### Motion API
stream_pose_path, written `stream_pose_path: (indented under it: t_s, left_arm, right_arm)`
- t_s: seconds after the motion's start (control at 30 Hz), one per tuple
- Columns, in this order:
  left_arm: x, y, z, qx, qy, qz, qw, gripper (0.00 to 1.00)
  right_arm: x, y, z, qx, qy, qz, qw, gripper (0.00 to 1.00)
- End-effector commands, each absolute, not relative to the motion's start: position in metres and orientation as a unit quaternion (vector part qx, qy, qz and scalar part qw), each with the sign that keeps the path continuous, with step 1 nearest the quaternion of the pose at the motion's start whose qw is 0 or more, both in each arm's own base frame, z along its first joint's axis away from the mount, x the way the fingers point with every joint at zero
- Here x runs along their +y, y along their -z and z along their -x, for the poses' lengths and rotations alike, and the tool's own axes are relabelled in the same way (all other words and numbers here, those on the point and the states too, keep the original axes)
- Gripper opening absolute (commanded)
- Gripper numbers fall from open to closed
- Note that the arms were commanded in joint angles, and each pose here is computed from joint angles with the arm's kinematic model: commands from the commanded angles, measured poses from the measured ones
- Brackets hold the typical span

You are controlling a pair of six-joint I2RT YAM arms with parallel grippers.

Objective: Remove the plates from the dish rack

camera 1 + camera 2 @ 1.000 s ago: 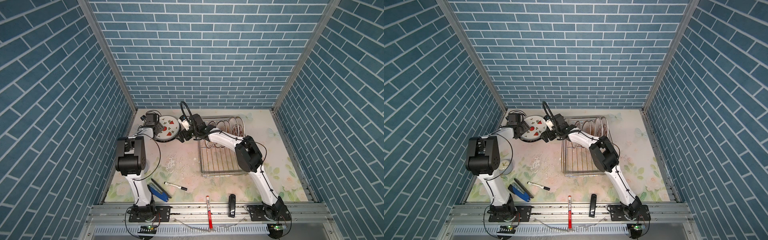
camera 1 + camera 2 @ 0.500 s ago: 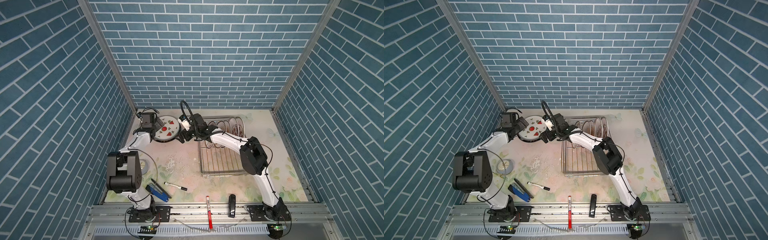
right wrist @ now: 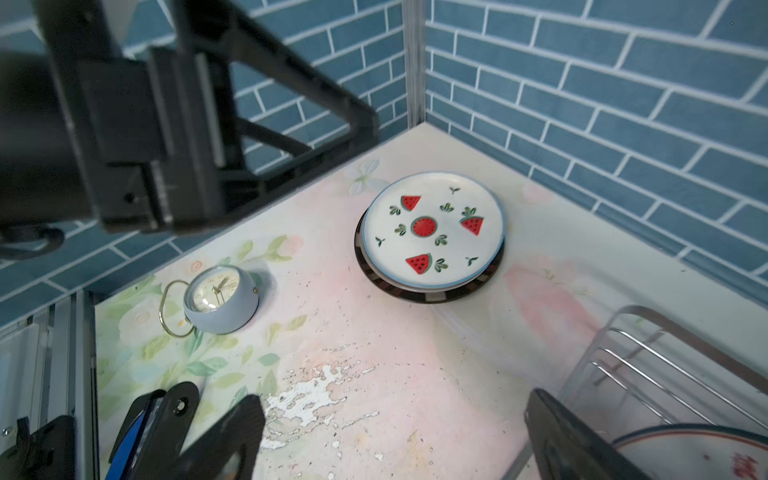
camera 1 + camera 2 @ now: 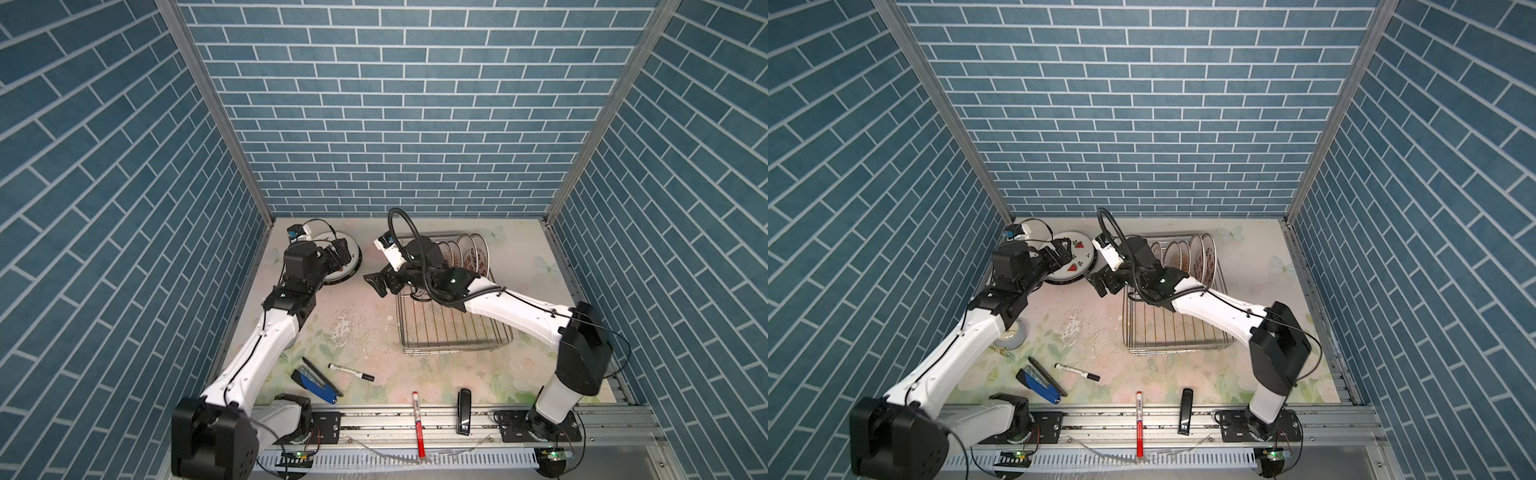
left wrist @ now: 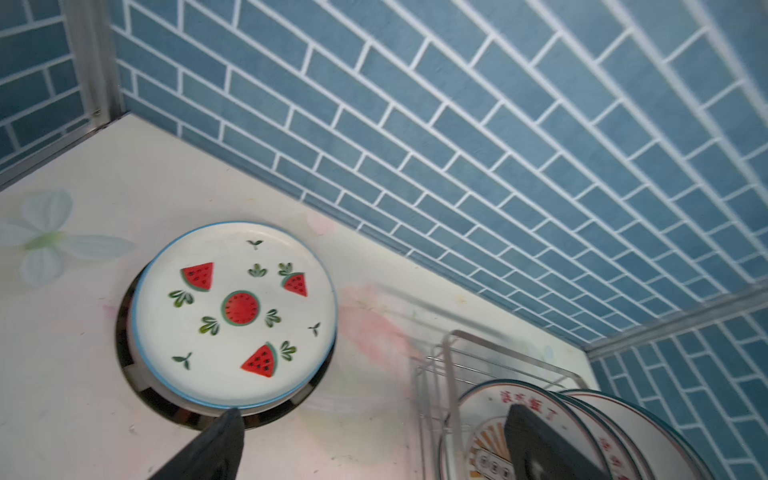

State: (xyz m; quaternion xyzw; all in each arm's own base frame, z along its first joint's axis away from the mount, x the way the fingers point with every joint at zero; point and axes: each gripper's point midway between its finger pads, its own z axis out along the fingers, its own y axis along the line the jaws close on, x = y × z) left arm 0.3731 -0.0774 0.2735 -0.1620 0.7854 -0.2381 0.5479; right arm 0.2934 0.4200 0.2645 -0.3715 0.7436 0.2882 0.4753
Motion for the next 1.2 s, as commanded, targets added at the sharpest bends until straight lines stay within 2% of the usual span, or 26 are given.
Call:
stream_pose_path:
  t_s: [0.0, 0.13, 0.3, 0.6, 0.9, 1.07, 1.13, 1.17]
  left_arm:
    - [-0.100, -0.282, -0.354, 0.761, 0.311, 0.126, 0.556, 1.00]
    - [-0.133, -0.294, -0.328, 0.737, 0.375, 0.073, 0.557, 1.00]
    - [-0.168, -0.306, -0.300, 0.714, 0.445, 0.017, 0.540, 1.00]
    - [-0.222, -0.308, -0.265, 0.701, 0.492, -0.052, 0.514, 1.00]
    - [-0.263, -0.294, -0.251, 0.691, 0.518, -0.099, 0.495, 1.00]
    - [-0.284, -0.278, -0.251, 0.708, 0.501, -0.108, 0.485, 1.00]
    - [-0.293, -0.273, -0.251, 0.713, 0.494, -0.113, 0.485, 1.00]
    - [-0.299, -0.271, -0.251, 0.713, 0.494, -0.116, 0.483, 1.00]
  right_arm:
    - [0.385, -0.280, -0.294, 0.746, -0.264, 0.324, 0.518, 0.99]
    - [0.346, -0.283, -0.284, 0.763, -0.236, 0.295, 0.524, 0.99]
    - [0.314, -0.286, -0.257, 0.761, -0.260, 0.279, 0.525, 0.99]
    - [0.249, -0.295, -0.253, 0.761, -0.204, 0.204, 0.582, 0.99]
    - [0.198, -0.287, -0.281, 0.784, -0.114, 0.136, 0.594, 0.99]
    - [0.171, -0.277, -0.312, 0.807, -0.107, 0.071, 0.577, 0.98]
    - [0.163, -0.276, -0.324, 0.813, -0.089, 0.055, 0.573, 0.93]
    - [0.161, -0.276, -0.330, 0.813, -0.081, 0.053, 0.574, 0.87]
